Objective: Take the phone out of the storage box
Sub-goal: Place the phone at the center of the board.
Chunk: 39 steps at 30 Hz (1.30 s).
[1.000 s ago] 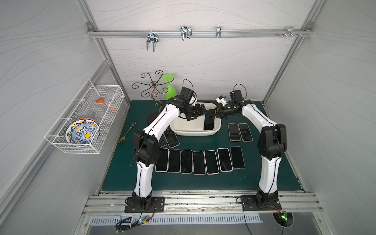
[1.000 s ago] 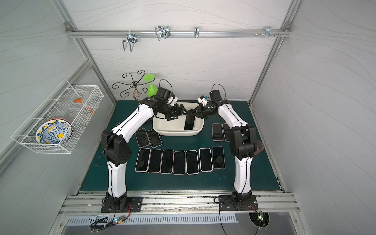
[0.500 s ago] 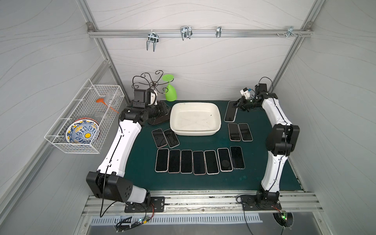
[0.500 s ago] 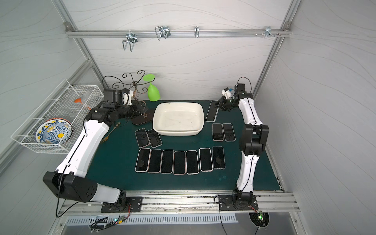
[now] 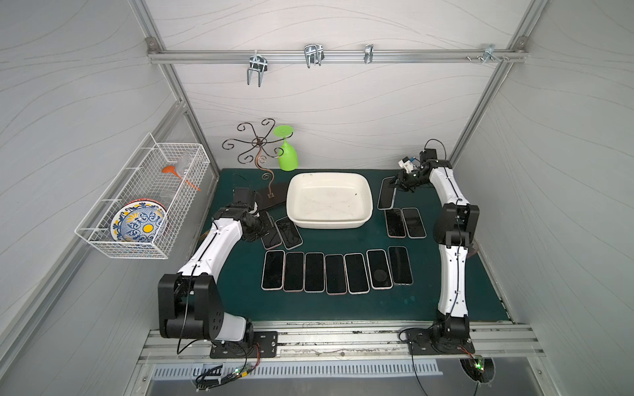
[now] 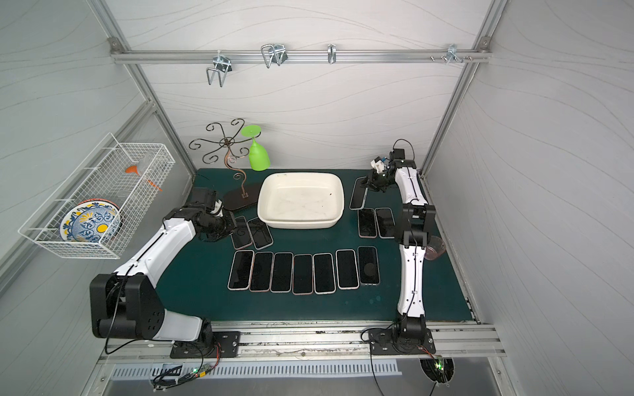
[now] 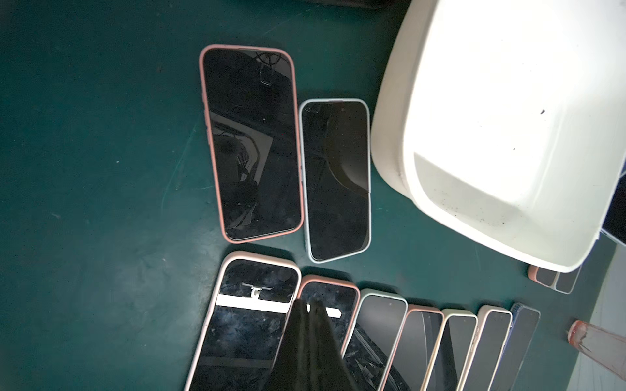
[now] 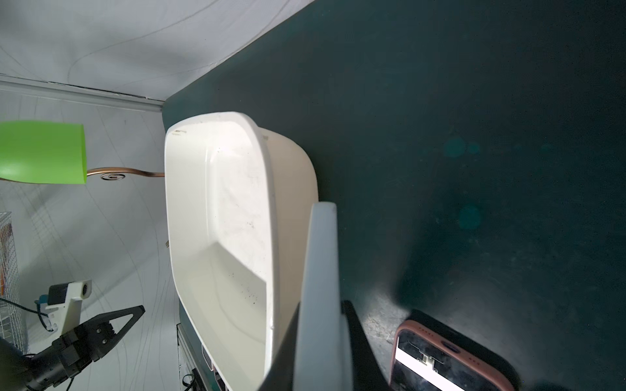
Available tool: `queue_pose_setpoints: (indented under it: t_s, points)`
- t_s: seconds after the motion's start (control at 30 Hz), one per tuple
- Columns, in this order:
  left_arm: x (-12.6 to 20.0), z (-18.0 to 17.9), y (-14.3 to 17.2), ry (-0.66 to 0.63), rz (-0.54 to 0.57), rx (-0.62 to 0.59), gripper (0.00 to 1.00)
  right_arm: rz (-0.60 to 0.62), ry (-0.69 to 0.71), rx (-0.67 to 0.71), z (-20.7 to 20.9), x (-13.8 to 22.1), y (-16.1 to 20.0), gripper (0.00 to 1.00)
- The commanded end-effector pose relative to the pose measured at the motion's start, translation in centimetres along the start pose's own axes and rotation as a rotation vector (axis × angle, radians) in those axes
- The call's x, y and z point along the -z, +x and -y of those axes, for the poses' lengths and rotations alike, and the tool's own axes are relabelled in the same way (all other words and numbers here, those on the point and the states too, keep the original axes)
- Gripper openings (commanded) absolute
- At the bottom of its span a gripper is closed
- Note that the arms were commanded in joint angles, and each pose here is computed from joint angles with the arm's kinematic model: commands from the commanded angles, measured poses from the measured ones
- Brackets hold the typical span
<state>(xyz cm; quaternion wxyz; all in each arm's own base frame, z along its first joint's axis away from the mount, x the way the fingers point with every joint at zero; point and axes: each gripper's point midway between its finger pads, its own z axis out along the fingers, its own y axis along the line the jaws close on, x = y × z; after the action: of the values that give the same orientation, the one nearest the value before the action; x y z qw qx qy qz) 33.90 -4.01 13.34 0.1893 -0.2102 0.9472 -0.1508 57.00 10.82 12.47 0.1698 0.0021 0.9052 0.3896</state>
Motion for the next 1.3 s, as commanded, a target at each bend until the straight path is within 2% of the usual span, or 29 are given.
queue_pose_setpoints:
  t_s: [0.0,0.17,0.33,0.6,0.67,0.73,0.77,0.83,0.87,0.93,0.97,1.07,1.1,1.17,1.2,1.27]
  points:
    - [0.4,0.7,-1.9,0.025,0.071,-0.017,0.0,0.063,-0.034,0.015,0.5,1.1,-1.9,0.02]
    - [-0.1,0.8,-2.0,0.026,0.057,-0.029,0.0,0.083,-0.038,-0.005,2.3,0.4,-2.6,0.1]
    - [-0.6,0.5,-1.6,0.016,0.035,-0.04,0.0,0.095,0.016,-0.028,5.0,-0.5,-3.0,0.11]
    - [-0.4,1.1,-2.3,0.025,0.042,-0.057,0.0,0.151,0.019,-0.042,6.7,-0.9,-4.6,0.15]
    - [-0.5,1.2,-2.4,0.031,0.042,-0.057,0.0,0.168,0.035,-0.051,7.5,-0.9,-5.0,0.22]
    - [-0.5,1.3,-2.5,0.031,0.041,-0.062,0.0,0.178,0.042,-0.056,8.1,-0.9,-5.2,0.22]
    - [-0.6,1.2,-2.4,0.03,0.036,-0.063,0.0,0.184,0.046,-0.064,8.5,-0.9,-5.3,0.29]
    - [-0.8,1.2,-2.3,0.03,0.03,-0.068,0.0,0.187,0.053,-0.074,9.2,-1.1,-5.3,0.33]
    - [-0.9,1.1,-2.2,0.031,0.027,-0.068,0.0,0.188,0.054,-0.077,9.5,-1.2,-5.3,0.39]
    - [-1.1,1.2,-2.1,0.037,0.016,-0.067,0.0,0.192,0.073,-0.079,10.1,-1.4,-5.3,0.45]
    - [-1.2,1.2,-2.0,0.036,0.013,-0.067,0.0,0.194,0.077,-0.08,10.3,-1.5,-5.3,0.52]
    - [-1.2,1.3,-2.1,0.04,0.015,-0.067,0.0,0.197,0.075,-0.085,10.6,-1.9,-5.4,0.62]
    - [-1.2,1.3,-2.1,0.041,0.015,-0.067,0.0,0.202,0.082,-0.092,10.9,-1.8,-5.4,0.69]
    - [-1.1,1.4,-2.2,0.046,0.02,-0.068,0.0,0.206,0.085,-0.095,10.8,-1.7,-5.5,0.73]
    - [-1.0,1.5,-2.2,0.05,0.024,-0.067,0.0,0.21,0.084,-0.096,10.8,-1.6,-5.6,0.81]
    - [-0.9,1.5,-2.2,0.054,0.026,-0.068,0.0,0.213,0.081,-0.093,10.5,-1.5,-5.6,0.84]
